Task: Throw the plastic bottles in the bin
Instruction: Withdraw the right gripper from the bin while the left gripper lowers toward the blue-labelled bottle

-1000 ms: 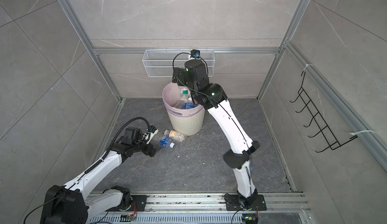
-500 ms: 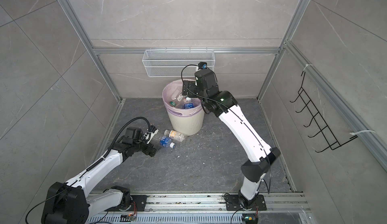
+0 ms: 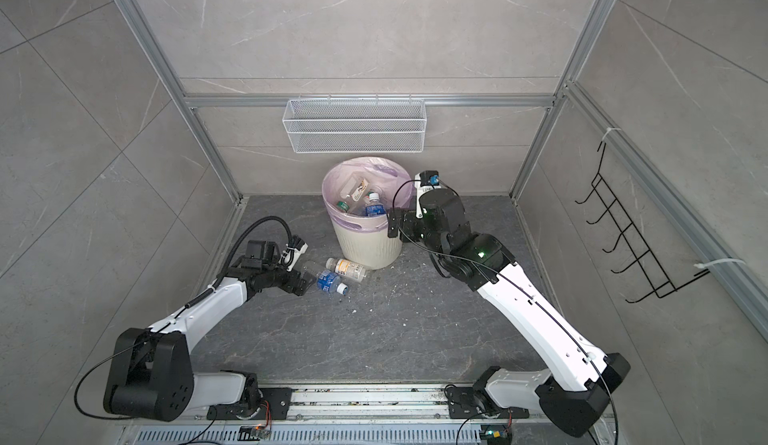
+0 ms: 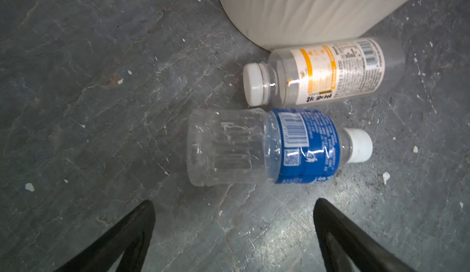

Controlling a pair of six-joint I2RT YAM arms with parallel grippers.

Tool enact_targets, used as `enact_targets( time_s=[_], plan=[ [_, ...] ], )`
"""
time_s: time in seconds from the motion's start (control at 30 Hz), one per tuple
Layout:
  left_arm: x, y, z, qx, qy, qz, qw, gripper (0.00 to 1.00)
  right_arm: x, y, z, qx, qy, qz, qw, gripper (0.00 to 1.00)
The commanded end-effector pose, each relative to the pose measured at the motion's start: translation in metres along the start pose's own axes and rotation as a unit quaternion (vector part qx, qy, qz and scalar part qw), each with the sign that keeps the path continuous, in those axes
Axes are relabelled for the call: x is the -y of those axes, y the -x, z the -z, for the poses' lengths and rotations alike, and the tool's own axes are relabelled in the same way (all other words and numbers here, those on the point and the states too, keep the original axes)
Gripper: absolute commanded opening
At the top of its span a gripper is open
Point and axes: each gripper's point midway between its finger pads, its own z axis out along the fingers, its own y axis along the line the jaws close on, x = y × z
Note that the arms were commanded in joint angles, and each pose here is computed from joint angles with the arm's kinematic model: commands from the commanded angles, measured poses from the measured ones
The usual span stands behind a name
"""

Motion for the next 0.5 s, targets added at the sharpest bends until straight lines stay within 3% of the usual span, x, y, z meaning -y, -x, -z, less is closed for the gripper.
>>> enact_targets(
  time_s=[0.0,0.47],
  plan=[
    [0.001,0.024,-0.006,0.025,-0.035,0.007,0.999,1.0,0.001,-0.02,0.01,-0.016,0.004,-0.002,1.0,0.99],
    [0.014,0.016,-0.035,-0.022,-0.119,0.019,0.992,0.99,-0.028,-0.117,0.004,-0.107,0.009,0.091,0.99,0.92]
  ],
)
